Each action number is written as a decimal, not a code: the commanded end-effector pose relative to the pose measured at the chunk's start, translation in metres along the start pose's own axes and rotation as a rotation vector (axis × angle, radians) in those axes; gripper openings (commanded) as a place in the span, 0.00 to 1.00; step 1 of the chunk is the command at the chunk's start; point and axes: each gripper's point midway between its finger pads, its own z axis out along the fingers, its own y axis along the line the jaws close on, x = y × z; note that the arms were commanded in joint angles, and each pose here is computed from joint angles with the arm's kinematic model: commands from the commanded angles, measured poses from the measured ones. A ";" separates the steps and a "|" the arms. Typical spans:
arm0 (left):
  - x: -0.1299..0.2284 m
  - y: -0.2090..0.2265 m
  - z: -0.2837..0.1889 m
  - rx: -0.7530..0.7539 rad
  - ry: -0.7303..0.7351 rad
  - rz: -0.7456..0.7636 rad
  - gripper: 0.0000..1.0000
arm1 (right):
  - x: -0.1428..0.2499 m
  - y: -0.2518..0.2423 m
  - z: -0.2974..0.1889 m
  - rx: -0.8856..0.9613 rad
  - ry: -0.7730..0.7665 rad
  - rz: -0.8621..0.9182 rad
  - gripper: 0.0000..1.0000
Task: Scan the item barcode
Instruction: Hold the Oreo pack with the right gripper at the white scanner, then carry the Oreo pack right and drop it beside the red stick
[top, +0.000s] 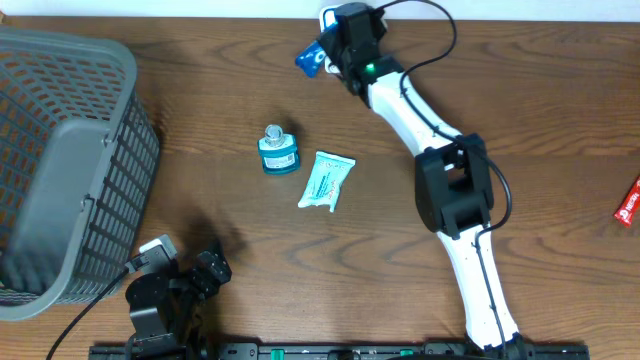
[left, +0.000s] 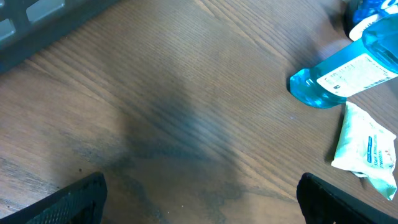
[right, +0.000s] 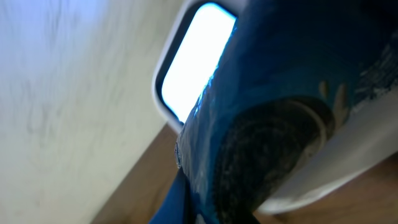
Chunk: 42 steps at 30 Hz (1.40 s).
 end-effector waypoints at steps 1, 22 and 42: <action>0.006 0.002 0.001 -0.007 0.019 -0.001 0.98 | -0.027 0.009 -0.005 -0.027 -0.029 -0.019 0.02; 0.006 0.002 0.001 -0.007 0.019 -0.001 0.98 | -0.162 -0.079 -0.254 0.625 0.057 -0.285 0.01; 0.006 0.002 0.001 -0.007 0.019 -0.001 0.98 | -0.317 -0.364 -0.409 1.281 -0.176 0.057 0.01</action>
